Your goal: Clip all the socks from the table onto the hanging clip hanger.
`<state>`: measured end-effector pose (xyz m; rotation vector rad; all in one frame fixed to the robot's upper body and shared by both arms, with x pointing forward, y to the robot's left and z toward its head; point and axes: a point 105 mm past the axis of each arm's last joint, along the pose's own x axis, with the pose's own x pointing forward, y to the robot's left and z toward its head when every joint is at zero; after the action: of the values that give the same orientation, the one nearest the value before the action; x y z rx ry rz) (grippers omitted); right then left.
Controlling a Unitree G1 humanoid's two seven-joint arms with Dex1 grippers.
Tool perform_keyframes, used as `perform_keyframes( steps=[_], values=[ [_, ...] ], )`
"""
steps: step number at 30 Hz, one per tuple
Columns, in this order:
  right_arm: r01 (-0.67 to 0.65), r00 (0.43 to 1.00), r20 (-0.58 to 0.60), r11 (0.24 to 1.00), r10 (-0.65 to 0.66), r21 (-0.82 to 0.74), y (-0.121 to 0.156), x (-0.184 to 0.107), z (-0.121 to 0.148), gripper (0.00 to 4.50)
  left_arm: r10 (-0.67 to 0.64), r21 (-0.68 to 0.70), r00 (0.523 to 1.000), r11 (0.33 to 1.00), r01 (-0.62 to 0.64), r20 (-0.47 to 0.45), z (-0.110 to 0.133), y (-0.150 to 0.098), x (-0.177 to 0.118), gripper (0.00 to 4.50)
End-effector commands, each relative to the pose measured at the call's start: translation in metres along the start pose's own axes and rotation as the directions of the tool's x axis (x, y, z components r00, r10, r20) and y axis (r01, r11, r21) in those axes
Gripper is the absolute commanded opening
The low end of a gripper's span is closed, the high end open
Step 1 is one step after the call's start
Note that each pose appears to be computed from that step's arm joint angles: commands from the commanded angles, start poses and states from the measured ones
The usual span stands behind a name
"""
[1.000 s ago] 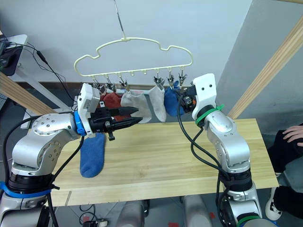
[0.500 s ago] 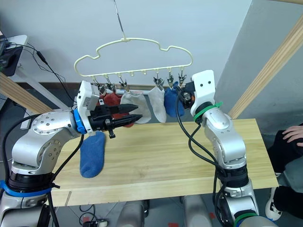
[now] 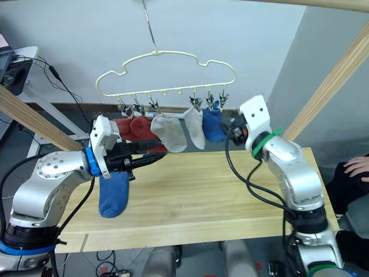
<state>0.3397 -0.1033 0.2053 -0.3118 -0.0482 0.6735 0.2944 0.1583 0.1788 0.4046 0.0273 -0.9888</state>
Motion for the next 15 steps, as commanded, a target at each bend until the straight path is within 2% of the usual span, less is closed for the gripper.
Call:
perform_keyframes(
  steps=[1, 3, 6, 10, 15],
  values=[
    [-0.132, 0.989, 0.057, 0.986, 0.138, -0.097, 0.009, -0.014, 0.011, 3.03, 0.046, 0.081, 0.999, 0.996, -0.044, -0.020, -0.003, 0.002, -0.016, 1.70],
    [-0.215, 0.973, 0.050, 0.963, 0.226, -0.164, 0.013, -0.023, 0.008, 3.03, 0.069, 0.064, 0.997, 0.996, -0.067, -0.029, -0.011, 0.002, -0.023, 1.70],
    [-0.262, 0.958, 0.068, 0.945, 0.280, -0.196, 0.010, -0.034, 0.004, 3.03, 0.102, 0.052, 0.994, 0.994, -0.100, -0.043, -0.022, 0.003, -0.034, 1.70],
    [-0.261, 0.956, 0.079, 0.945, 0.281, -0.199, 0.002, -0.042, -0.006, 3.03, 0.148, 0.037, 0.989, 0.988, -0.147, -0.025, -0.029, 0.000, -0.038, 1.70],
    [-0.192, 0.970, 0.122, 0.973, 0.208, -0.129, 0.001, -0.051, -0.025, 3.03, 0.242, -0.001, 0.970, 0.970, -0.242, -0.004, -0.042, -0.003, -0.037, 1.70]
  ],
)
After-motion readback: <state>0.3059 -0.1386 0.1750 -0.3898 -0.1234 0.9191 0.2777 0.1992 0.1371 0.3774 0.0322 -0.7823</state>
